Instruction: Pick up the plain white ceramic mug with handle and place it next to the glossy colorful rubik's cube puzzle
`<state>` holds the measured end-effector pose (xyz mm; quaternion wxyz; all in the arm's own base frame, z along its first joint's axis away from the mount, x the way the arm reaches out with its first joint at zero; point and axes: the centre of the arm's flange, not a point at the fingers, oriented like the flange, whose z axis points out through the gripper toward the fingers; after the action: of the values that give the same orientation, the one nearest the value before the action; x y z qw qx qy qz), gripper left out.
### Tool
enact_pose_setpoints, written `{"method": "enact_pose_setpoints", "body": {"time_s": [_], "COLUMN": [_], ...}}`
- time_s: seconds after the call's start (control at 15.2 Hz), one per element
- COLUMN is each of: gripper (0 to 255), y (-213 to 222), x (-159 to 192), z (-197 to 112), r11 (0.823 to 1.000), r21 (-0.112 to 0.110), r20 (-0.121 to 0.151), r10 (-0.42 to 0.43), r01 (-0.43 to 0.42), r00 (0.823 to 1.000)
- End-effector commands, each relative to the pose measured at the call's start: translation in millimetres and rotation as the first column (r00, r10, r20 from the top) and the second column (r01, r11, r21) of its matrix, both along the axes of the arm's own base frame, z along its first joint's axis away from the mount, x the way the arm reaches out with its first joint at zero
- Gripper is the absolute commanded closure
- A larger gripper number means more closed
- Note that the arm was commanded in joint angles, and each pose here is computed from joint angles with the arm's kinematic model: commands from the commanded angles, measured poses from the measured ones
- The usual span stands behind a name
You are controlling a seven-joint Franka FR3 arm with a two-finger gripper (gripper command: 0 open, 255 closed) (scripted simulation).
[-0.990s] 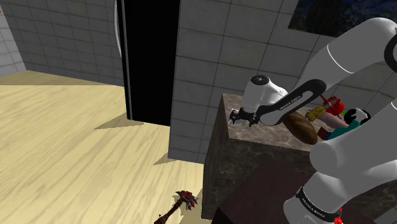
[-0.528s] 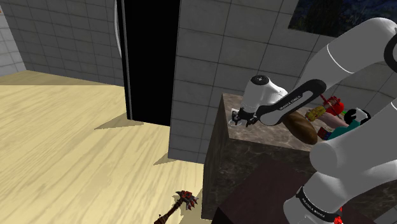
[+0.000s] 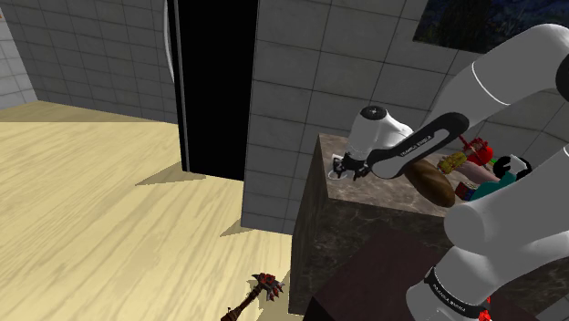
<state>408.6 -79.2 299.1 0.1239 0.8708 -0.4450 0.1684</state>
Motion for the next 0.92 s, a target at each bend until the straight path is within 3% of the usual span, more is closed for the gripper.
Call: {"method": "enact_pose_setpoints", "body": {"time_s": [0.0,0.86], "gripper": [255,255], "y": [0,0], "x": [1,1], "z": [9,78], "r11": [1.000,1.000], "r21": [0.001,0.001], "r20": [0.000,0.000], "r10": [0.000,0.000], "r01": [0.000,0.000], "r00": [1.000,1.000]}}
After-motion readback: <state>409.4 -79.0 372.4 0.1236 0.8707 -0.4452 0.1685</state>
